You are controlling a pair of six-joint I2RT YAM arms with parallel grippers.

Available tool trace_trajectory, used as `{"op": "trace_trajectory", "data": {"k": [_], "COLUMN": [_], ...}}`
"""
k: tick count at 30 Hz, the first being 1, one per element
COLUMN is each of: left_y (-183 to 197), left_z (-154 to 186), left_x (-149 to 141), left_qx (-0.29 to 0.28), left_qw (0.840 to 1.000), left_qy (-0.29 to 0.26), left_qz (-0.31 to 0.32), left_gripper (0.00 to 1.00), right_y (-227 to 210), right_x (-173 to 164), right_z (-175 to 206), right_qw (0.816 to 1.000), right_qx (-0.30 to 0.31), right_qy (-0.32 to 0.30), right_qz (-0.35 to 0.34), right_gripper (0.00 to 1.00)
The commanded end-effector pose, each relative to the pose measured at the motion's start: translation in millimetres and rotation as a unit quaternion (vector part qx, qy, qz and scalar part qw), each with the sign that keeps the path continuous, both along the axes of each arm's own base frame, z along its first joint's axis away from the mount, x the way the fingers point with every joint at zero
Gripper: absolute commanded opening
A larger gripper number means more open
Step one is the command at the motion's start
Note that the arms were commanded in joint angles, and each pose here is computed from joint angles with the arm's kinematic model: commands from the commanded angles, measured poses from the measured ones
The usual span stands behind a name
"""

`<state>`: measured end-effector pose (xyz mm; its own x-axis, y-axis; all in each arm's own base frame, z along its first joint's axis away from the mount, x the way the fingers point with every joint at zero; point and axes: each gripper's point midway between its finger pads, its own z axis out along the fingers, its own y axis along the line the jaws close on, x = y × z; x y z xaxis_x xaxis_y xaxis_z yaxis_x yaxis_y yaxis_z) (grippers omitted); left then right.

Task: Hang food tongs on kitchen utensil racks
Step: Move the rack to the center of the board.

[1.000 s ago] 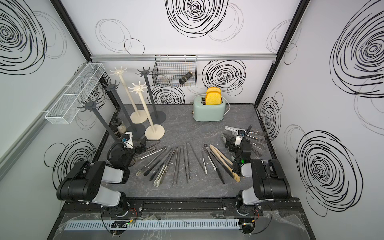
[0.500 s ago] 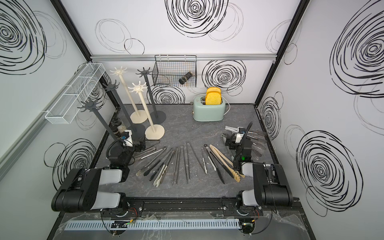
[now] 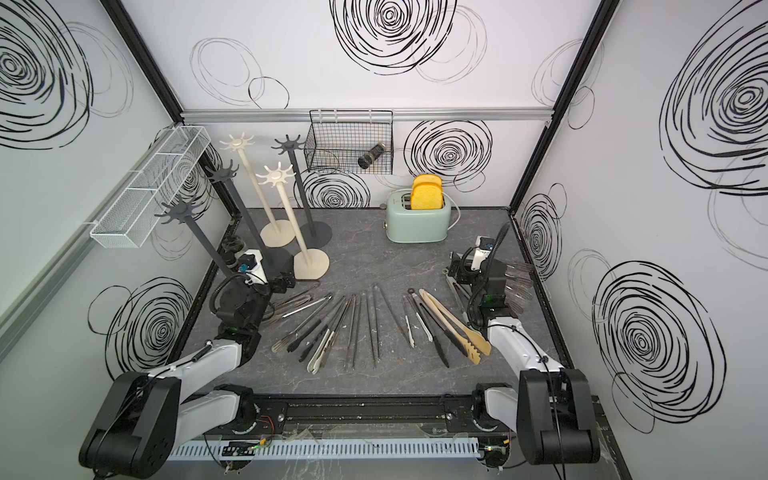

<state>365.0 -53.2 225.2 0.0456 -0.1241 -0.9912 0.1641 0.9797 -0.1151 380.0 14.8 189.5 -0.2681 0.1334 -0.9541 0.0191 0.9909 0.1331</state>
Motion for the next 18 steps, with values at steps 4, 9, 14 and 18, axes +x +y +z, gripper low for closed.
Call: {"op": "trace_trajectory", "data": {"k": [4,9,14,18], "left_y": [-29.4,-29.1,-26.2,-16.5], "left_z": [42.0,55.9,64.2,65.9], "left_x": [24.7,48.7,72.7,93.7], "left_qx": [-0.023,-0.021,0.004,0.014], "left_qw": [0.998,0.997,0.996,0.996], "left_qy": [-0.05,-0.074,-0.09,-0.089], "left_qz": [-0.044,-0.027,-0.008,0.019], "left_gripper": [0.95,0.95,0.96,0.97], "right_y": [7.4,12.1,17.9,17.7], "right_x": [-8.4,-8.9,-6.4,-3.7], "right_z": [14.4,14.6,13.2,8.5], "right_qw": [1.0,0.999,0.999,0.999], "right_qx": [0.009,0.014,0.018,0.017], "right_qy": [-0.006,-0.009,-0.008,-0.001], "right_qz": [0.02,0.034,0.05,0.05], "right_gripper": [0.98,0.98,0.98,0.98]}}
